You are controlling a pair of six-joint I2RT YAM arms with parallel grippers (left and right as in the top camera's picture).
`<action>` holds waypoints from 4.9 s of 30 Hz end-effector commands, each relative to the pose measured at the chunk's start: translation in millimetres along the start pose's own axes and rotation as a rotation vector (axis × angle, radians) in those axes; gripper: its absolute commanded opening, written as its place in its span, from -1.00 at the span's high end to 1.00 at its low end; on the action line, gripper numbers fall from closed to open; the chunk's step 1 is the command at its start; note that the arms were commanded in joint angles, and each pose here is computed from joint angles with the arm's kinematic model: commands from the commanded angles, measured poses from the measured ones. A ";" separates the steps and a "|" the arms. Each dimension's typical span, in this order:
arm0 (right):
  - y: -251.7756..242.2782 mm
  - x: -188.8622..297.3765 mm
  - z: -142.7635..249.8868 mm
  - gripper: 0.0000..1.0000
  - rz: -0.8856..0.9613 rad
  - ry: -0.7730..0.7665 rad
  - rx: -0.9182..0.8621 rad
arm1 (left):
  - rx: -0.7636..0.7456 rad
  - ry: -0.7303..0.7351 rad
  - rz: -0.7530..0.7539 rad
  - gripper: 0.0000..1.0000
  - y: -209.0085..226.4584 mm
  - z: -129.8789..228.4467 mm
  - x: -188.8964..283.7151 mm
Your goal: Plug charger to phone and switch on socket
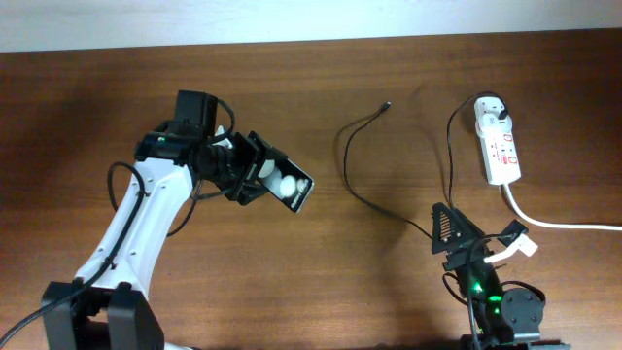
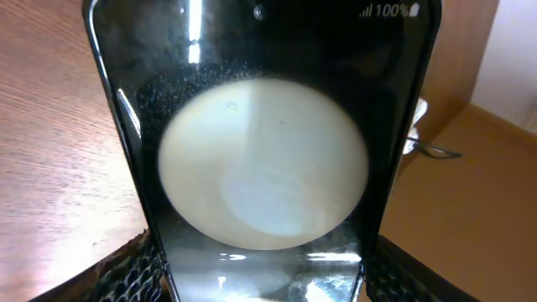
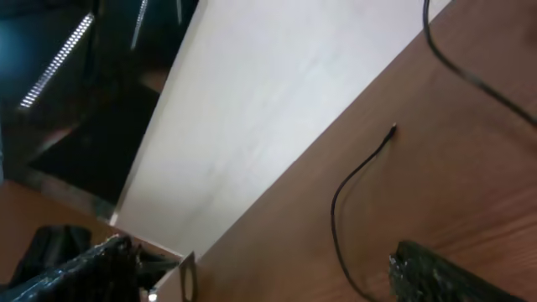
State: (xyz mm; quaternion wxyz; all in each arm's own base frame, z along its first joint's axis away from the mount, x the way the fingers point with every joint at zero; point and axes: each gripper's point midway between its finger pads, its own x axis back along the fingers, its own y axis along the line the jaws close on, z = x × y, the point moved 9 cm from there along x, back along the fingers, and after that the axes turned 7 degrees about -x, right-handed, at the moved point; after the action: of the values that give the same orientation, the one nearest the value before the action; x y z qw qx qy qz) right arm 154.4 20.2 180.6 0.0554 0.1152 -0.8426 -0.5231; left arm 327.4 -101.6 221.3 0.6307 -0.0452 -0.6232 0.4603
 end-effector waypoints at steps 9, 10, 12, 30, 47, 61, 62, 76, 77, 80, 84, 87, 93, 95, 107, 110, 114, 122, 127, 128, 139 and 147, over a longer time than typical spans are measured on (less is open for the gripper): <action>102.6 -90.0 -31.6 -0.97 0.201 0.570 0.057 | 0.038 0.052 0.059 -0.15 -6.3 3.1 3.2; 103.5 -102.5 -27.0 -0.97 0.184 0.621 0.039 | 0.062 0.052 0.059 -0.18 -6.4 3.0 3.2; 88.7 -124.5 -22.3 -0.97 0.200 0.647 0.024 | 0.062 0.042 0.075 -0.18 -9.2 1.1 3.2; 116.1 -177.3 135.2 -0.21 -0.016 0.699 0.451 | 0.044 0.081 0.164 -0.21 -21.0 1.0 4.6; 119.4 -175.1 135.9 0.92 -0.033 0.766 0.308 | 0.028 0.080 0.164 -0.55 -21.2 1.4 4.3; 98.4 -190.2 88.5 0.92 0.324 0.720 -0.682 | -0.257 0.049 0.059 -0.98 21.6 -13.1 31.3; 98.1 -190.6 88.1 0.91 0.325 0.712 -0.681 | -0.210 0.054 0.059 -0.98 19.0 -11.3 28.9; 107.9 -184.4 108.2 0.85 0.393 0.717 -0.829 | 0.042 0.066 0.172 -0.82 -22.9 -1.0 8.9; 107.9 -184.4 108.2 0.84 0.393 0.717 -0.829 | 0.043 0.068 0.172 -0.72 -23.1 -0.6 8.6; 111.3 -184.3 109.6 0.85 0.414 0.713 -0.922 | 0.093 0.071 0.170 -0.31 -23.1 -0.7 8.6; 124.0 -183.4 116.4 0.84 0.352 0.734 -0.915 | 0.086 0.074 0.171 -0.06 -24.4 0.9 7.3; 124.1 -183.1 117.5 0.84 0.358 0.734 -0.924 | 0.084 0.076 0.171 0.12 -24.8 1.5 6.9; 123.7 -182.8 118.4 0.83 0.381 0.731 -0.967 | 0.046 0.058 0.201 0.55 -31.2 -0.5 6.7; 128.3 -179.3 125.6 0.82 0.396 0.752 -1.006 | 0.042 0.053 0.194 0.54 -31.8 0.6 5.1; 50.2 -165.1 104.0 -0.98 0.679 0.334 -0.107 | -0.226 -0.242 -0.074 1.00 -4.9 -24.8 9.1; 45.9 -166.4 84.5 -0.98 0.702 0.232 0.285 | -0.305 -0.221 -0.068 1.00 -3.5 -25.5 11.2; 99.0 -194.6 27.3 -0.97 0.703 0.249 0.339 | -0.341 -0.226 -0.060 0.98 -5.4 -26.4 11.3; 51.3 -318.7 8.9 -0.86 0.943 0.310 0.402 | -0.347 -0.234 -0.053 1.00 -6.8 -27.4 11.5; -43.0 -351.3 54.9 -0.75 1.034 0.326 0.358 | -0.346 -0.234 -0.054 1.00 -6.8 -27.4 11.4; -57.4 -353.6 61.9 -0.66 1.049 0.328 0.350 | -0.347 -0.234 -0.053 0.99 -6.8 -27.4 11.5; -92.2 -290.8 105.8 0.89 1.199 1.011 0.345 | -0.339 -0.224 -0.063 0.98 -4.9 -26.1 11.3; -96.2 -287.5 97.6 -0.38 1.257 0.979 0.446 | -0.335 -0.220 -0.067 0.92 -4.1 -25.6 11.2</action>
State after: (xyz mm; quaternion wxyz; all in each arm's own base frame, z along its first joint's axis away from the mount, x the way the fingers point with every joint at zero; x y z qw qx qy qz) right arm 432.0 140.7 89.8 0.6551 -0.1312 -0.7340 -0.1217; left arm 348.4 -83.1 220.2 0.5641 -0.0645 -0.7527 0.3332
